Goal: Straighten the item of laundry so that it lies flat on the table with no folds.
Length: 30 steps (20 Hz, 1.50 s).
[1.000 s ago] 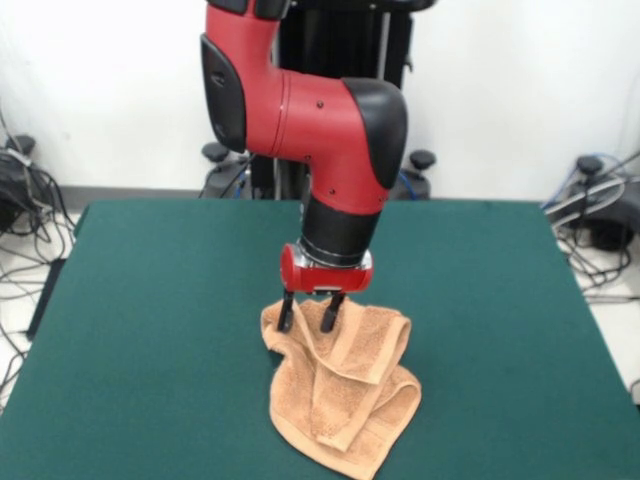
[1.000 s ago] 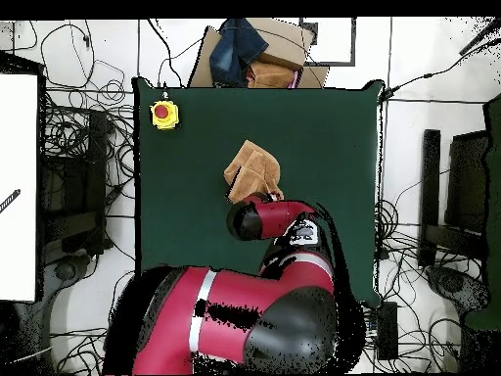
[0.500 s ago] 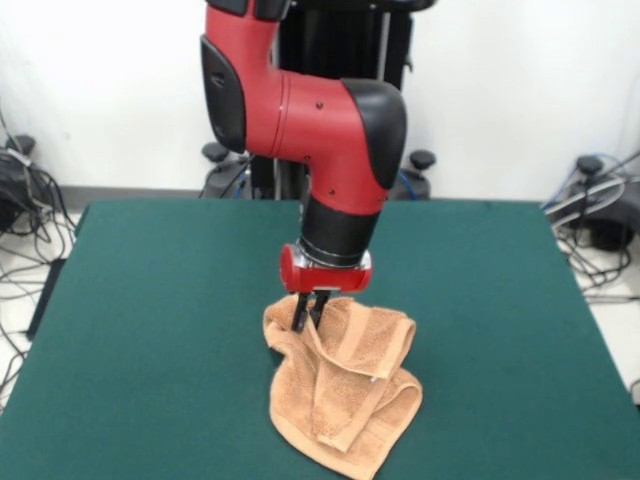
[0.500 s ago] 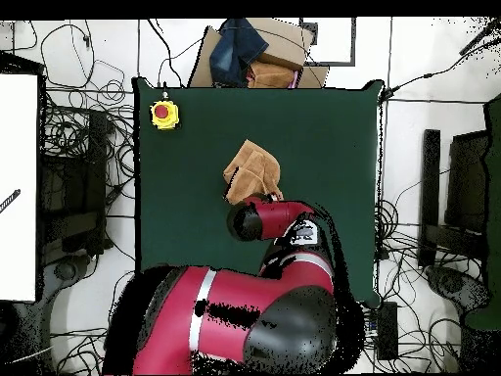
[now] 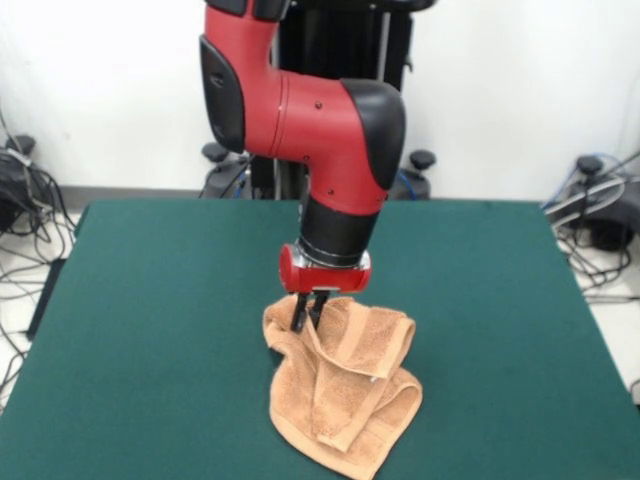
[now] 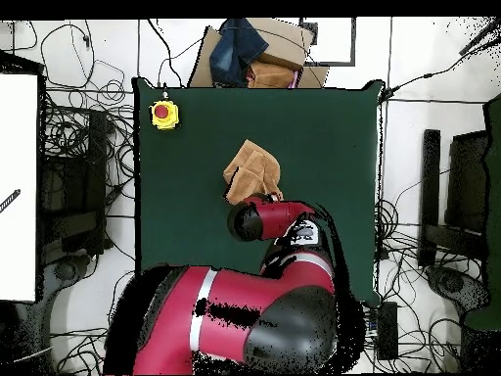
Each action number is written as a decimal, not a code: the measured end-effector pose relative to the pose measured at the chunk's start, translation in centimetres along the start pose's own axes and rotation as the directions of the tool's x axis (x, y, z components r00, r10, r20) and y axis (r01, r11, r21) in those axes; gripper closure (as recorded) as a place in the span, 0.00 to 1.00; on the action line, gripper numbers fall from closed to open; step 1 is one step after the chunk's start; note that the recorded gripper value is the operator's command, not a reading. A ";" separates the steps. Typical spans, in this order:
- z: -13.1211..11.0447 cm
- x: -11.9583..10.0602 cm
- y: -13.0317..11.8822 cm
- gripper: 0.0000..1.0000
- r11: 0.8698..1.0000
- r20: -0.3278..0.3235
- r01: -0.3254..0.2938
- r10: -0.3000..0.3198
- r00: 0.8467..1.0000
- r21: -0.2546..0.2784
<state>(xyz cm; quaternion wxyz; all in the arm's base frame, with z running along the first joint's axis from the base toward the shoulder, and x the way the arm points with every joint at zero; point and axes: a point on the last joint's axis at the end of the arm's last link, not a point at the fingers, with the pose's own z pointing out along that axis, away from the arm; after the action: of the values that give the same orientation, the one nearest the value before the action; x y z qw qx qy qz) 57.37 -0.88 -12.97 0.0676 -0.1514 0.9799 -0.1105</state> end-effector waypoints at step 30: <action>-23.8 -3.3 -6.2 1.00 0.992 -0.176 -0.128 0.130 0.976 0.023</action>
<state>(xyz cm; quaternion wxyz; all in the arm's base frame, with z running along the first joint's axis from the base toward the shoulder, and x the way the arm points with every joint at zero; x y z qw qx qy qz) 58.27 -0.98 11.87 -0.0118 -0.0768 0.9892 -0.1245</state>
